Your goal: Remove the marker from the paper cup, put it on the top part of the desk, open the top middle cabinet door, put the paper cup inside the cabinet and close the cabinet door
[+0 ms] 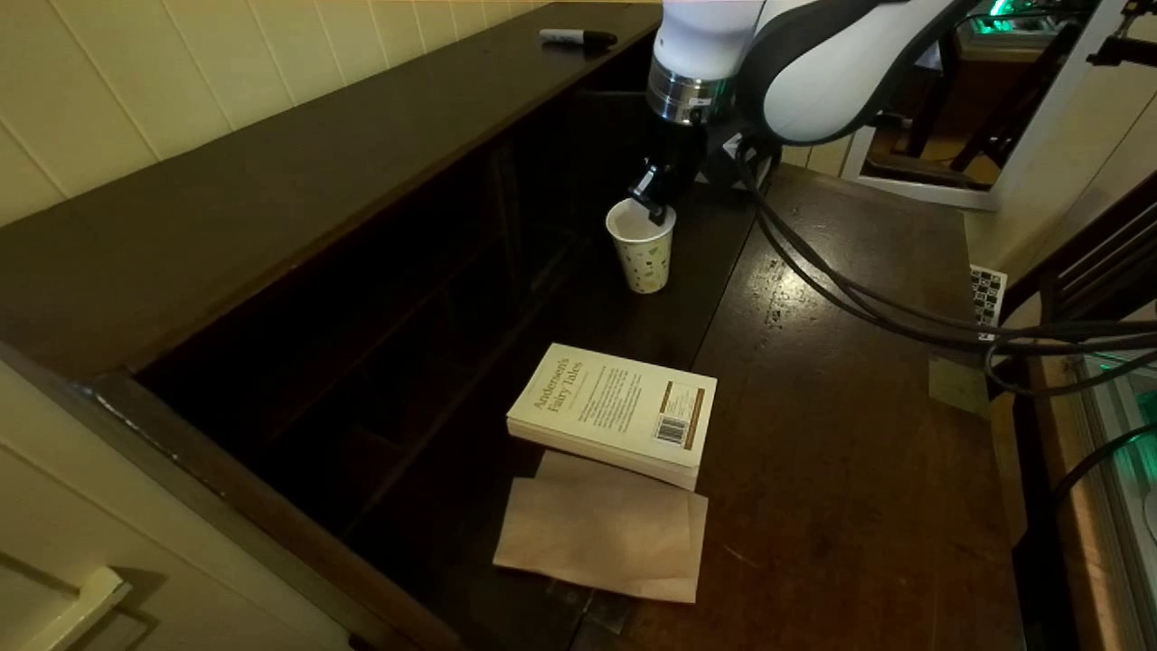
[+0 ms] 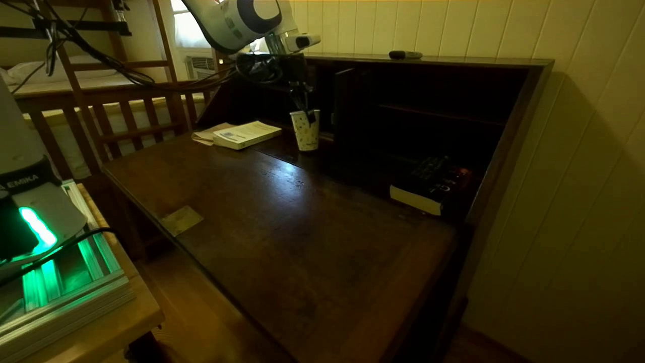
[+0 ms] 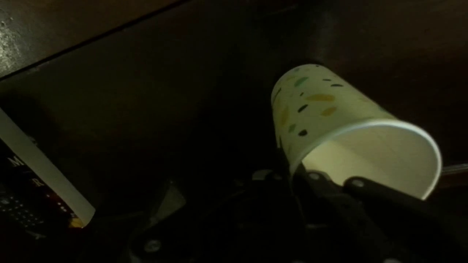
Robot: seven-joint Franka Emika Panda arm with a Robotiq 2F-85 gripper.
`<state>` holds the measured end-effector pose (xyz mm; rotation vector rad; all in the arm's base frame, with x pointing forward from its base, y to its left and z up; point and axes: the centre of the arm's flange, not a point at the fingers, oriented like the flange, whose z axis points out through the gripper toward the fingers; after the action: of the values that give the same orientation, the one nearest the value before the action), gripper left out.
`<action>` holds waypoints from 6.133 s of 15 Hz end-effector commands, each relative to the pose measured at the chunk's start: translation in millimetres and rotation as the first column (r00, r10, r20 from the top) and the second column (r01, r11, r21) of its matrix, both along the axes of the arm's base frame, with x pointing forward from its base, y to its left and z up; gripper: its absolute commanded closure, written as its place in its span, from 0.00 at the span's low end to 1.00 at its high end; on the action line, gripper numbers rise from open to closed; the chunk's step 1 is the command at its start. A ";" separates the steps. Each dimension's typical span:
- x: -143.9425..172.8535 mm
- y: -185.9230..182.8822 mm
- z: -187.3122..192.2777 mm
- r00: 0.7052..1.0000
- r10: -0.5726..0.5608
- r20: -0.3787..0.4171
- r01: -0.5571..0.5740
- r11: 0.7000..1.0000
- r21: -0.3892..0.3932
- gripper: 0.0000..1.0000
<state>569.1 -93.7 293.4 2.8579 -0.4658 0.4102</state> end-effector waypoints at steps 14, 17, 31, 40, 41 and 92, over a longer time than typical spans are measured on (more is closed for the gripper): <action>65.2 1.0 -10.0 0.963 -0.158 0.218 0.161 0.987 0.005 0.99; 69.6 4.5 -7.5 0.947 -0.186 0.263 0.184 0.982 0.035 0.99; 100.1 13.1 -8.9 0.878 -0.326 0.351 0.288 0.945 0.155 0.99; 115.1 22.7 -14.2 0.848 -0.412 0.333 0.342 0.906 0.250 0.99; 116.2 22.4 -14.4 0.844 -0.420 0.334 0.348 0.902 0.255 0.99; 60.7 67.8 10.9 0.895 -0.076 0.440 0.078 0.997 0.014 0.50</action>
<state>655.4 -48.6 296.1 2.6812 -0.7408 1.0479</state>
